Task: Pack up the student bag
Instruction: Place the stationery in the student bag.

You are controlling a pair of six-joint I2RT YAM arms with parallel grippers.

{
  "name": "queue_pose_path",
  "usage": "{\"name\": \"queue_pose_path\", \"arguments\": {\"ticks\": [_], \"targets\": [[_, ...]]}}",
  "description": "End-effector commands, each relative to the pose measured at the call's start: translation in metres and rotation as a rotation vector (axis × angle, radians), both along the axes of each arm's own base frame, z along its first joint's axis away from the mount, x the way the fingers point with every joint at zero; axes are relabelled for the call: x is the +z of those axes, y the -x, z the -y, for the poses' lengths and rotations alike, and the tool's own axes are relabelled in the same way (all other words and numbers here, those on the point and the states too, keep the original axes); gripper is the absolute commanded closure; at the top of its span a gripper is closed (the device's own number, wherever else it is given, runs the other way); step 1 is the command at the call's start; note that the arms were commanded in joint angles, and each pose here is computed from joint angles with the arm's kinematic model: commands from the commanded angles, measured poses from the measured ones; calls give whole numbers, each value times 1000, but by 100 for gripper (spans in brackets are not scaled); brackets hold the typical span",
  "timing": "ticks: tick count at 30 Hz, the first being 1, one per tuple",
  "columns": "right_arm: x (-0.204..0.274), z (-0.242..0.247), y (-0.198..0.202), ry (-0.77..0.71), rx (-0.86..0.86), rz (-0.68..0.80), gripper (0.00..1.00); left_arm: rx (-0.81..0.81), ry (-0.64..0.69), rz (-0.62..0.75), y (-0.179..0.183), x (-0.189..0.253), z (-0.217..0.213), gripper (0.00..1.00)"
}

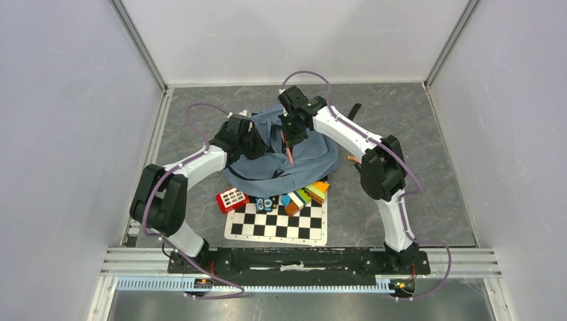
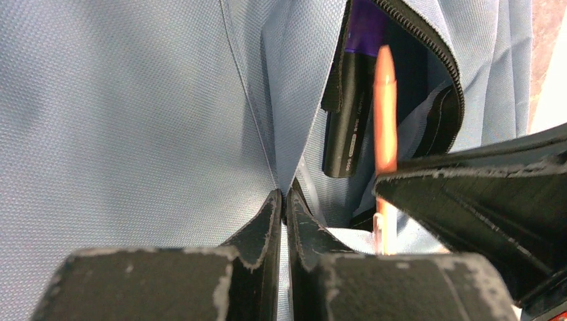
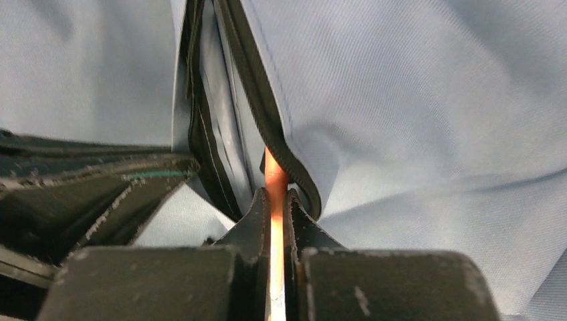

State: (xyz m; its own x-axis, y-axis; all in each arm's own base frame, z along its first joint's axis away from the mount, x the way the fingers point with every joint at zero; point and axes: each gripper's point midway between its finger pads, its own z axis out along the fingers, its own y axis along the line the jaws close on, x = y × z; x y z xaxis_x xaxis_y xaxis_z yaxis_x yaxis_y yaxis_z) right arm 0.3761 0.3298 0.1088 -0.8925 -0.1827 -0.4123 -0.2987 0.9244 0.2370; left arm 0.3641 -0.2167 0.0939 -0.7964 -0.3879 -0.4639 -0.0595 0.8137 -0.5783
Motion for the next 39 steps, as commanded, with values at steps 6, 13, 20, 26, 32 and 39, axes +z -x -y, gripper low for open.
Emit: {"name": "queue_pose_path", "arguments": {"ticks": [6, 13, 20, 26, 32, 39], "targets": [[11, 4, -56, 35, -158, 177, 100, -14, 56, 19, 1, 10, 8, 90], [20, 1, -84, 19, -225, 296, 100, -15, 58, 18, 0, 10, 9, 89], [25, 2, -99, 18, -266, 383, 100, -10, 56, 13, 1, 8, 8, 89], [32, -14, -101, 2, -267, 454, 95, -7, 56, 3, 1, 5, 8, 90], [34, -11, -97, 52, -245, 487, 69, -6, 51, 1, 1, 5, 8, 90], [52, 8, -94, 113, -241, 556, 55, -1, 49, -4, 0, 3, 7, 89]]}}
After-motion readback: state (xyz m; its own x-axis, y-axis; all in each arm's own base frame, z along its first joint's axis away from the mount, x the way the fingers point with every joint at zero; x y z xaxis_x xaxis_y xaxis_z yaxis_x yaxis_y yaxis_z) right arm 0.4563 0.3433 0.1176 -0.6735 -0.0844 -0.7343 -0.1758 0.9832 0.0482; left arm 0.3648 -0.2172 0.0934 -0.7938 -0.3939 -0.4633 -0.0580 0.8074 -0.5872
